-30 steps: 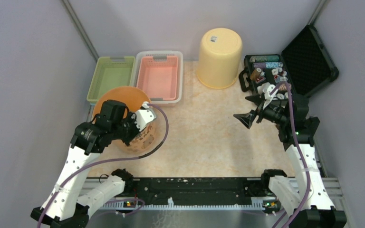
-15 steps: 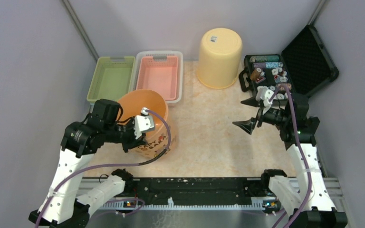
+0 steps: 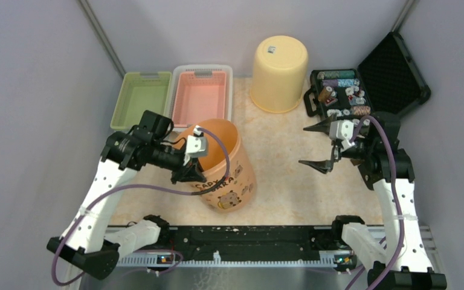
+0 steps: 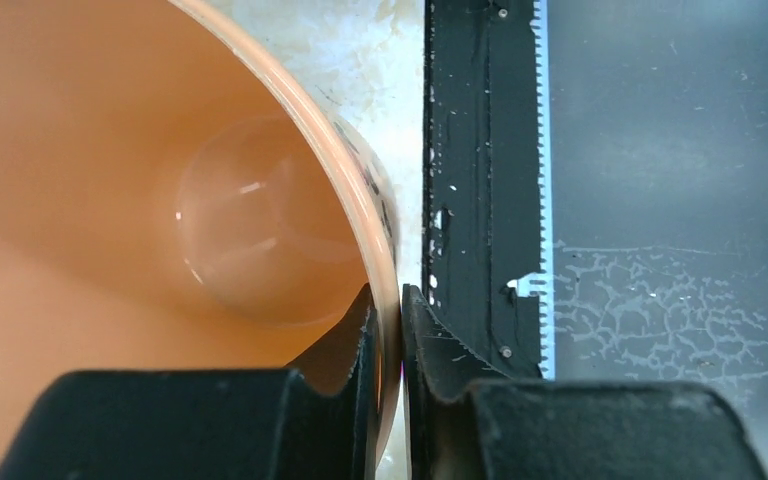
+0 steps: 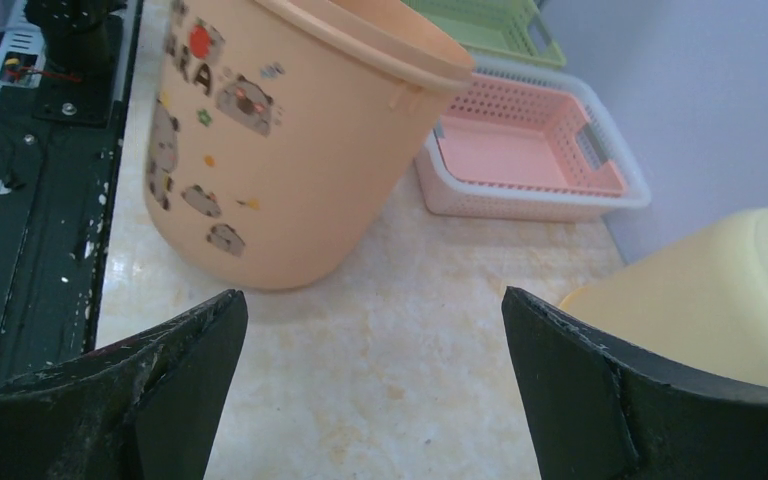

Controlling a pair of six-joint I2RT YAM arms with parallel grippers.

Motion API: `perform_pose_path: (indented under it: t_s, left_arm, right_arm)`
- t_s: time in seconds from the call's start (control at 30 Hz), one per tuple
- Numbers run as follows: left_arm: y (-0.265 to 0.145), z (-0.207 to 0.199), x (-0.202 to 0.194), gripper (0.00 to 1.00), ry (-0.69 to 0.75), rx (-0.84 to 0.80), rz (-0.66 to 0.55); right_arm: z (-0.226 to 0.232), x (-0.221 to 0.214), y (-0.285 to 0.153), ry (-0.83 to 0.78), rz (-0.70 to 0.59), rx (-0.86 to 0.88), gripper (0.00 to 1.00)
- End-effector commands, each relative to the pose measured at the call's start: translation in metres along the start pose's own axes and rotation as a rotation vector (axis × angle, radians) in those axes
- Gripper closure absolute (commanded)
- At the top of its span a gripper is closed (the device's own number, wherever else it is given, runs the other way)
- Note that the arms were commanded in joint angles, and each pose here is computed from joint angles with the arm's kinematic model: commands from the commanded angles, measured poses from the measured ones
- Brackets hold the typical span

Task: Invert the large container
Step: Turn the container upside down at the center of the board.

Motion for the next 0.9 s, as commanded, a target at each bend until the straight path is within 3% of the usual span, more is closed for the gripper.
perform_pose_path:
  t_s: [0.0,0.43,0.67,0.87]
  left_arm:
    - [0.012,0.016,0.040,0.86,0.140,-0.034,-0.103]
    - [0.090,0.009,0.072,0.90,0.174,-0.322,0.054]
    - [0.110,-0.002,0.089,0.91,0.165,-0.496,0.054]
    - [0.116,0.000,0.091,0.92,0.150,-0.532,0.050]
  right_arm:
    - [0.011,0.031,0.000,-0.130,-0.111,0.079,0.01]
    - [0.012,0.037,0.000,-0.220,-0.122,0.092,0.01]
    - [0.011,0.019,0.000,-0.323,-0.062,0.078,0.04]
    - [0.017,-0.001,-0.002,-0.450,0.016,0.104,0.09]
Point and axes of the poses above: each gripper's point midway between its finger pads, its own y axis out along the fingers, its own z axis along the line the jaws close on, x = y × z, the point moved 4 cm from there along -y, back along the fingers, and after that the axes turned 6 degrees about -y, right-handed, at the moved point
